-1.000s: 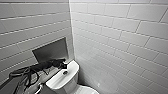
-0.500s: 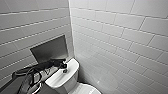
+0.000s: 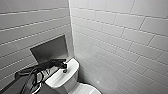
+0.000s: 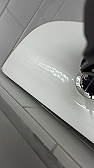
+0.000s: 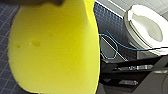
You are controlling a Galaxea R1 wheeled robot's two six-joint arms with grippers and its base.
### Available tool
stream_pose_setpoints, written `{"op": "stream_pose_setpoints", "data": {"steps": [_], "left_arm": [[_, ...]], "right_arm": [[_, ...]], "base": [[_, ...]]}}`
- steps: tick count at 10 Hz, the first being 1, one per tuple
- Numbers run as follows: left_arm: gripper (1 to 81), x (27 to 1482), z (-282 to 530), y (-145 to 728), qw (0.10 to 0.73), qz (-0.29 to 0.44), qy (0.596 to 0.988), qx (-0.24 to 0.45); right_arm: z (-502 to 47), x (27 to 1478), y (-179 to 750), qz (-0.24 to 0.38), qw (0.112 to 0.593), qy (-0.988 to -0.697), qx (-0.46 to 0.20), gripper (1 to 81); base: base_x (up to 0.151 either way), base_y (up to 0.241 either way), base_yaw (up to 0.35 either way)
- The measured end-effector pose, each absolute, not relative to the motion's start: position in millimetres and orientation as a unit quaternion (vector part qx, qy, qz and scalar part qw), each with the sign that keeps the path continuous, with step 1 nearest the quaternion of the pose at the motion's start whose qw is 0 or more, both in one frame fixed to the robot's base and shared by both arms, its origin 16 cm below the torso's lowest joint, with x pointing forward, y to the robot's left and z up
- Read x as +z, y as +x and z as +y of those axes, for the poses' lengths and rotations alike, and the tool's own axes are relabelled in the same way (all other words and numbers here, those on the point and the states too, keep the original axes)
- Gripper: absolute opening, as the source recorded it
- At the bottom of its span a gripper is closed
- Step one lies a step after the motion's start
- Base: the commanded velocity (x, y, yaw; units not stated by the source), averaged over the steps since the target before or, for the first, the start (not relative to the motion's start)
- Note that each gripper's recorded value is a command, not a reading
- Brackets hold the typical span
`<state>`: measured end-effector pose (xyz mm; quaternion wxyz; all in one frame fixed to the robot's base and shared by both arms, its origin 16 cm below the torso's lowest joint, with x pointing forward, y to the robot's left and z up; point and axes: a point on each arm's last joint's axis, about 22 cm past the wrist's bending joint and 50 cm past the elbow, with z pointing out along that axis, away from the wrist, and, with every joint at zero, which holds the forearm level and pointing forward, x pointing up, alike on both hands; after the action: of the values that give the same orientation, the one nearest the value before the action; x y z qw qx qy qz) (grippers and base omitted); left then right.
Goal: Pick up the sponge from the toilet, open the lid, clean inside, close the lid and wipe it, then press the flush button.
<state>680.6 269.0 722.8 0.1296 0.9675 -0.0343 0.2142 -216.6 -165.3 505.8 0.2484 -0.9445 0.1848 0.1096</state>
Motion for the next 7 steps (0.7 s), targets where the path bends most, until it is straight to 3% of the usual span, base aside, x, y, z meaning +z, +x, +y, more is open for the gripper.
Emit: {"op": "stream_pose_setpoints", "data": {"steps": [7], "left_arm": [[1.0,698.3,265.3,674.5,0.102,-0.037,0.971,0.214]], "right_arm": [[-165.2,507.4,-221.0,0.183,0.249,-0.945,0.112,1.0]], "base": [[0.0,0.0,0.0]]}}
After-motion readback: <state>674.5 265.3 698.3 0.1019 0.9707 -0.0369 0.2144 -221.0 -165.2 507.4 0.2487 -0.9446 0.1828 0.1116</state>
